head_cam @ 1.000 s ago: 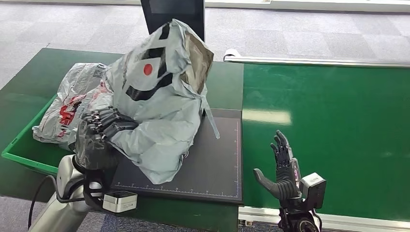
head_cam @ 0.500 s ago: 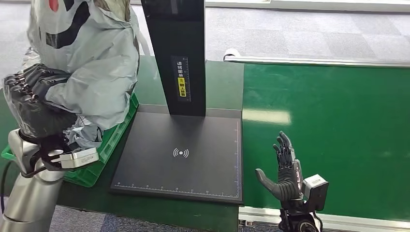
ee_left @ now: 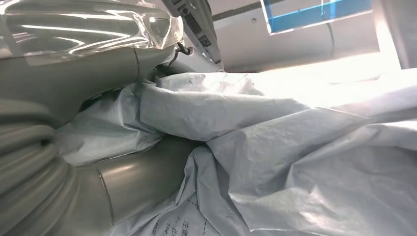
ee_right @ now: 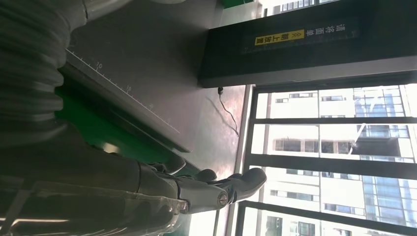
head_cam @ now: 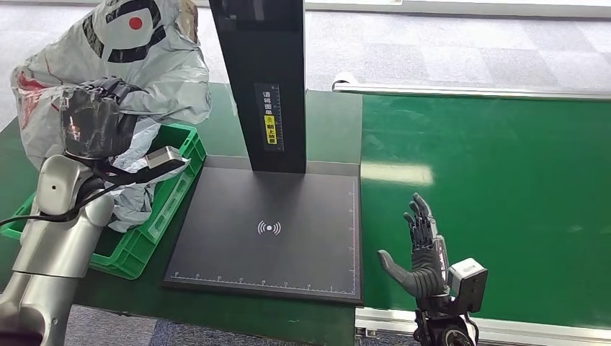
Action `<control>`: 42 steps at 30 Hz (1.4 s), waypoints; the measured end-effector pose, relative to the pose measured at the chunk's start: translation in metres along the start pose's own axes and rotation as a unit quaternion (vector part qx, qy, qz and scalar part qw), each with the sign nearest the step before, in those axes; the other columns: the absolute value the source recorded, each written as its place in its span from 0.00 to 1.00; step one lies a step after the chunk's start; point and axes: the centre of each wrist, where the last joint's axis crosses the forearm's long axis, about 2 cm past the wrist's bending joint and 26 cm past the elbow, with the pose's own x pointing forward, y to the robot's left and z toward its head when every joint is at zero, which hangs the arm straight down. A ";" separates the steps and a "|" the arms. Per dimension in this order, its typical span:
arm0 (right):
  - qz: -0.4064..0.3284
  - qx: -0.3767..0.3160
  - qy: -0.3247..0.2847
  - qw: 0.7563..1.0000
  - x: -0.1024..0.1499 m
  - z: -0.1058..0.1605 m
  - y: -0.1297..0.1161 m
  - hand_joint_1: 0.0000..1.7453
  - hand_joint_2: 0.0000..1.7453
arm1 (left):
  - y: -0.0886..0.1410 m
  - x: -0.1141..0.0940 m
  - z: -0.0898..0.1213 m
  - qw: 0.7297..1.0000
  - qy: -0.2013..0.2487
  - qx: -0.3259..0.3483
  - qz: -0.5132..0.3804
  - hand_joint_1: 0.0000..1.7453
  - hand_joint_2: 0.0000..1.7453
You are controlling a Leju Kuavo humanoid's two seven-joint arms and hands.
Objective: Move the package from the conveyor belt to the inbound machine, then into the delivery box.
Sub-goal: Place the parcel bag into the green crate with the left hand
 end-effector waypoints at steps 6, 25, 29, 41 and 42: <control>-0.001 0.001 0.000 1.000 0.000 0.000 0.000 0.00 1.00 | -0.008 -0.011 0.004 0.998 0.037 -0.047 -0.021 1.00 1.00; 0.013 0.017 0.018 1.000 0.001 0.001 0.000 0.00 1.00 | -0.022 -0.102 0.069 0.940 0.213 -0.223 -0.143 0.00 1.00; 0.013 0.018 0.019 1.000 0.001 0.001 0.001 0.00 1.00 | -0.020 -0.107 0.073 0.938 0.224 -0.224 -0.143 0.00 1.00; 0.012 0.015 0.020 1.000 0.001 0.001 -0.001 0.00 1.00 | -0.012 -0.091 0.071 0.954 0.186 -0.155 0.175 0.00 1.00; 0.011 0.013 0.020 1.000 0.001 0.001 -0.001 0.00 1.00 | -0.010 -0.085 0.071 0.951 0.168 -0.135 0.222 0.00 1.00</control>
